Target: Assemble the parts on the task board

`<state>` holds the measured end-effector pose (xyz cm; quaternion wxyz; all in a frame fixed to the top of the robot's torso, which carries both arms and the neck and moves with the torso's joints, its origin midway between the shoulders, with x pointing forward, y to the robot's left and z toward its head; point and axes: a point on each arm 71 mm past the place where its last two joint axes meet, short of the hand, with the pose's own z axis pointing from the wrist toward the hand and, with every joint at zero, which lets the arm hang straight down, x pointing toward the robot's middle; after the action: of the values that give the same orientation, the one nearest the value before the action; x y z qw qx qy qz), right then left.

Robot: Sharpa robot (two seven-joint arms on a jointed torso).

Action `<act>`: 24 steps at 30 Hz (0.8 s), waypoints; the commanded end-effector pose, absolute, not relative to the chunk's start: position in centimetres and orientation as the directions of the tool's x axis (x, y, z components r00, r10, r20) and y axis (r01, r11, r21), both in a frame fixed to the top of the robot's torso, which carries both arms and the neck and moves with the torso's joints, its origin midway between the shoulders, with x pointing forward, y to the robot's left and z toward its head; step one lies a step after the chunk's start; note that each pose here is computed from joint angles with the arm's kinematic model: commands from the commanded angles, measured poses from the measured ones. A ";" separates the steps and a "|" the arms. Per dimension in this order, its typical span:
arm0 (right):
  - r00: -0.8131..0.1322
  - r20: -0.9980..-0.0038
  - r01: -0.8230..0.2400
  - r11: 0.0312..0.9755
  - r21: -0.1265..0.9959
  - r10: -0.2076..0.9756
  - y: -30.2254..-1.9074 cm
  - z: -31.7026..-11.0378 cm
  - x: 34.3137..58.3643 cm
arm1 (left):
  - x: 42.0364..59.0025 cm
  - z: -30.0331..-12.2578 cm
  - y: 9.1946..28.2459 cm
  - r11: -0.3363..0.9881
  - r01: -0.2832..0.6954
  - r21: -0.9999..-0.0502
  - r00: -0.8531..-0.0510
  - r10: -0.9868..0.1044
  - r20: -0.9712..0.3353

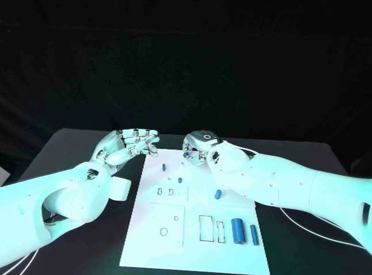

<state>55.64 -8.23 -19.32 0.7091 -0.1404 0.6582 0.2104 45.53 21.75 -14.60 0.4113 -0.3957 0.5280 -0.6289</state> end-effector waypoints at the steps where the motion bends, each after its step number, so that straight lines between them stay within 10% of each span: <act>1: 0.034 -0.996 -0.489 0.870 0.059 0.087 -8.1 -19.6 55.7 | 45.5 -14.4 21.5 -0.114 0.102 -0.988 -0.370 -0.927 0.069; 24: 0.036 -0.995 -0.485 0.872 0.068 0.098 -8.6 -19.5 55.9 | 45.6 -14.4 21.5 -0.113 0.096 -0.989 -0.372 -0.926 0.070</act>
<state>55.98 -8.46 -19.44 0.7077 -0.1405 0.6614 0.2046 45.62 21.75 -14.58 0.4086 -0.3961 0.5306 -0.6282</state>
